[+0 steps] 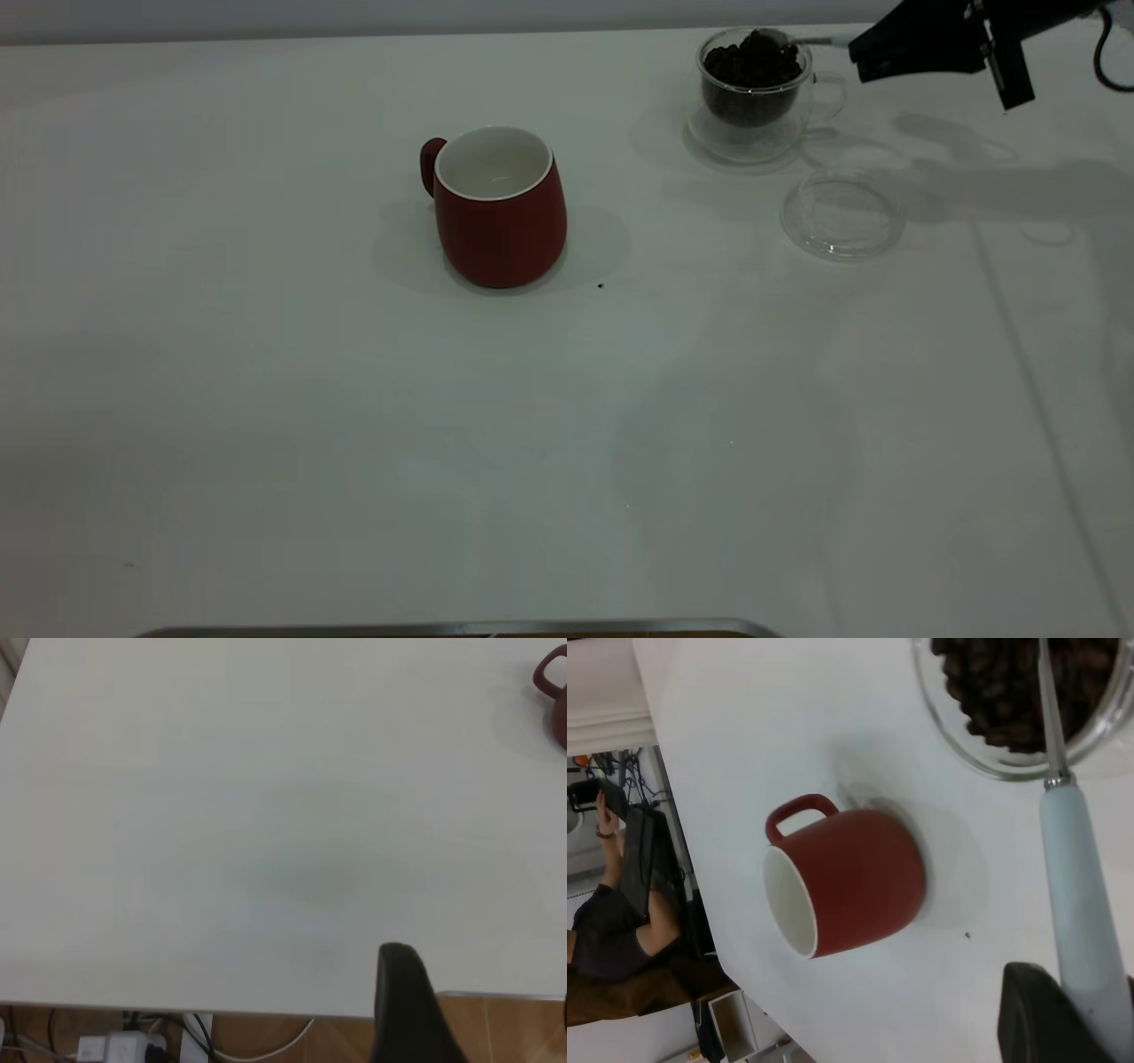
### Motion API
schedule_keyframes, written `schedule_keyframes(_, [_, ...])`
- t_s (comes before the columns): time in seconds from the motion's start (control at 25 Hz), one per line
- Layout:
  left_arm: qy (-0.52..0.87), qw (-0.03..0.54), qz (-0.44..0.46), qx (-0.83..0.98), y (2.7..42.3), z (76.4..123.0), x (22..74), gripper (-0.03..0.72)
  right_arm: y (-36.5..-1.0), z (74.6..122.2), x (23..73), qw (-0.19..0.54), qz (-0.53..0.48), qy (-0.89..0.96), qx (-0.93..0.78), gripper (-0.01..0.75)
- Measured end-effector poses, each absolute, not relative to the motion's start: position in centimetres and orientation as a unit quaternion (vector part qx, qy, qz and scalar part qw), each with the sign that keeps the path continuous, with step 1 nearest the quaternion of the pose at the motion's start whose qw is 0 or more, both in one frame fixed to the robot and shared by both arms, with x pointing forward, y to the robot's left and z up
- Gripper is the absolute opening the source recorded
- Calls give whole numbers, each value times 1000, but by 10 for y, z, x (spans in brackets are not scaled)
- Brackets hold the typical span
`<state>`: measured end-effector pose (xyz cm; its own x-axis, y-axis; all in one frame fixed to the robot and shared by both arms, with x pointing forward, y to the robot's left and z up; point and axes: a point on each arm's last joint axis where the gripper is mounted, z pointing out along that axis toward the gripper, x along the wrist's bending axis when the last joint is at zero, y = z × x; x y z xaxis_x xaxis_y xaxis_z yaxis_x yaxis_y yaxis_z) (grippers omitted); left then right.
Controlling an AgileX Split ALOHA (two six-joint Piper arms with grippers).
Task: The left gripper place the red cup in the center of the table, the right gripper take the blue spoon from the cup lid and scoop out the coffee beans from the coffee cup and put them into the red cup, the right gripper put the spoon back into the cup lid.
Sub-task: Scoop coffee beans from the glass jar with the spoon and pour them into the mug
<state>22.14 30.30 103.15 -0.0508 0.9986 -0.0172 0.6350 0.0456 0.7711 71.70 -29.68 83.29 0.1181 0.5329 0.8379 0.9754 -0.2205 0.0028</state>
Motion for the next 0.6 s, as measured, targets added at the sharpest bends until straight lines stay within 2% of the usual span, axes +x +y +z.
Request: schedule_keyframes(0.6, [657,299,304,621,303,1032,221,482,-296,845,712,296,-375,-548,-687,95])
